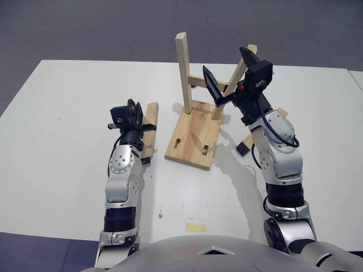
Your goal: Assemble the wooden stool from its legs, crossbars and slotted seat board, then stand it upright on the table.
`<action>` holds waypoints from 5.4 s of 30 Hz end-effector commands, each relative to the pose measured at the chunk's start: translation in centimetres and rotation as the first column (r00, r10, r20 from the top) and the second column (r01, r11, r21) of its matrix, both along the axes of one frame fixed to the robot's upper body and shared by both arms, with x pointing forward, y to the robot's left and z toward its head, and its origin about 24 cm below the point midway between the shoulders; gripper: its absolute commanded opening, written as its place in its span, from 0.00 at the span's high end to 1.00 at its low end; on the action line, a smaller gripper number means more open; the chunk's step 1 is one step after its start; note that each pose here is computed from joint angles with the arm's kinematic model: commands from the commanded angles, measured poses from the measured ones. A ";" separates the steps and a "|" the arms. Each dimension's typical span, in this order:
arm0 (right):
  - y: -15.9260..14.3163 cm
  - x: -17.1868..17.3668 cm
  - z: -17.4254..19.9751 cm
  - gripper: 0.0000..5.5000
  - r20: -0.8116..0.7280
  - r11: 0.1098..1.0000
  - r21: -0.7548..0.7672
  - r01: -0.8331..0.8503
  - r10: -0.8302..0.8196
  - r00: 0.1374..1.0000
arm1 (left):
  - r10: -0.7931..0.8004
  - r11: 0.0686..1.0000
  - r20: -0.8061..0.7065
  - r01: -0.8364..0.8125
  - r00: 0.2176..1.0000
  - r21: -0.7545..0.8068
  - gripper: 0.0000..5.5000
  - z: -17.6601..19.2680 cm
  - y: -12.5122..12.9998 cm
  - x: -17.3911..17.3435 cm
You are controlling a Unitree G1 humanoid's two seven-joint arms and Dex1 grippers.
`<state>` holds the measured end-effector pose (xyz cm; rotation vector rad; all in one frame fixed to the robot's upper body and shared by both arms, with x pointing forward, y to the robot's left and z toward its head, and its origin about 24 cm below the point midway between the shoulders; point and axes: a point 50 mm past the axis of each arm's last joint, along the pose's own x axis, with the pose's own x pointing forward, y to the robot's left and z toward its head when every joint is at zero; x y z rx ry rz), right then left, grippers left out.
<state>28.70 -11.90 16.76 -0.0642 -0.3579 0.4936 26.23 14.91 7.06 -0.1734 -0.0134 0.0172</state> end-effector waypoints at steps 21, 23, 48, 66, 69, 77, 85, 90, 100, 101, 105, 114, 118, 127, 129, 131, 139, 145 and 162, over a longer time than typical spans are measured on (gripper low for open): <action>0.0 0.0 0.2 0.02 0.016 0.999 0.005 0.040 -0.040 0.999 | -0.103 0.992 -0.040 0.105 0.994 0.065 0.68 1.5 0.3 1.3; 0.0 -0.1 0.2 0.02 0.014 0.999 0.006 0.040 -0.040 0.999 | -0.104 0.992 -0.015 0.104 0.995 0.072 0.63 2.3 0.4 1.6; 0.5 -0.5 -0.4 0.02 -0.012 1.000 0.015 0.019 -0.018 1.000 | -0.134 0.988 -0.125 0.143 0.983 0.061 0.02 1.6 0.8 6.8; 0.5 -0.4 -0.3 0.02 -0.025 0.999 0.030 0.019 -0.019 1.000 | -0.072 0.997 0.140 0.067 0.988 0.044 0.02 8.9 1.7 5.8; 0.4 -0.6 -0.4 0.02 -0.025 0.999 0.033 0.032 -0.031 0.999 | -0.075 0.997 0.189 0.070 0.979 0.034 0.02 11.0 1.7 5.3; 0.1 -0.8 -0.5 0.02 -0.029 0.998 0.032 0.047 -0.046 0.999 | -0.148 0.985 0.007 0.147 0.989 0.088 0.02 11.8 2.5 1.6; 0.0 -1.1 -0.8 0.02 -0.040 0.998 0.031 0.059 -0.058 0.998 | -0.250 0.965 -0.466 0.258 0.849 -0.048 0.02 3.4 1.2 -1.8; 0.1 -1.1 -0.8 0.02 -0.039 0.998 0.028 0.057 -0.056 0.998 | -0.209 0.964 -0.628 0.265 0.749 -0.004 0.11 -0.9 1.3 -1.7; 0.1 -1.0 -0.7 0.02 -0.032 0.998 0.024 0.059 -0.058 0.998 | -0.166 0.969 -0.684 0.248 0.711 0.022 0.45 -2.2 2.6 -1.8; 0.1 -1.0 -0.7 0.02 -0.031 0.998 0.025 0.059 -0.058 0.998 | -0.171 0.967 -0.692 0.255 0.701 0.019 0.48 -2.4 2.6 -2.0; 0.1 -0.9 -0.7 0.02 -0.029 0.998 0.024 0.062 -0.062 0.998 | -0.190 0.962 -0.714 0.273 0.674 0.001 0.61 -3.1 2.7 -2.5; -1.2 0.7 1.4 0.02 -0.137 0.963 0.269 0.013 0.025 0.990 | 0.043 0.980 -0.213 -0.001 0.976 0.197 0.62 6.2 5.1 2.0; -1.5 1.0 3.5 0.02 -0.187 0.819 0.548 -0.173 0.321 0.928 | -0.105 0.915 0.176 0.026 0.979 0.403 0.62 13.6 2.9 2.1; -0.8 0.0 4.7 0.02 -0.168 0.514 0.827 -0.228 0.613 0.772 | -0.658 0.652 0.192 0.423 0.728 0.629 0.62 15.4 -2.0 -2.0; -0.6 -0.2 4.5 0.02 -0.180 0.500 0.840 -0.211 0.623 0.761 | -0.708 0.611 0.147 0.496 0.691 0.617 0.62 14.4 -2.6 -2.6; -0.4 -0.5 4.7 0.06 -0.169 0.495 0.838 -0.229 0.635 0.754 | -0.732 0.597 0.127 0.542 0.669 0.592 0.62 13.6 -3.4 -3.0; -0.4 -2.2 5.0 0.29 -0.144 0.532 0.759 -0.375 0.699 0.701 | -0.705 0.644 0.142 0.544 0.695 0.537 0.62 13.1 -3.5 -2.7; -2.2 -0.2 2.8 0.21 -0.277 0.695 0.694 -0.188 0.499 0.821 | -0.659 0.709 0.186 0.518 0.729 0.479 0.63 13.7 -2.8 -2.4; 1.6 -3.1 6.5 0.02 -0.086 0.572 0.634 -0.520 0.721 0.688 | -0.676 0.642 0.062 0.546 0.734 0.539 0.63 11.6 -3.8 -2.4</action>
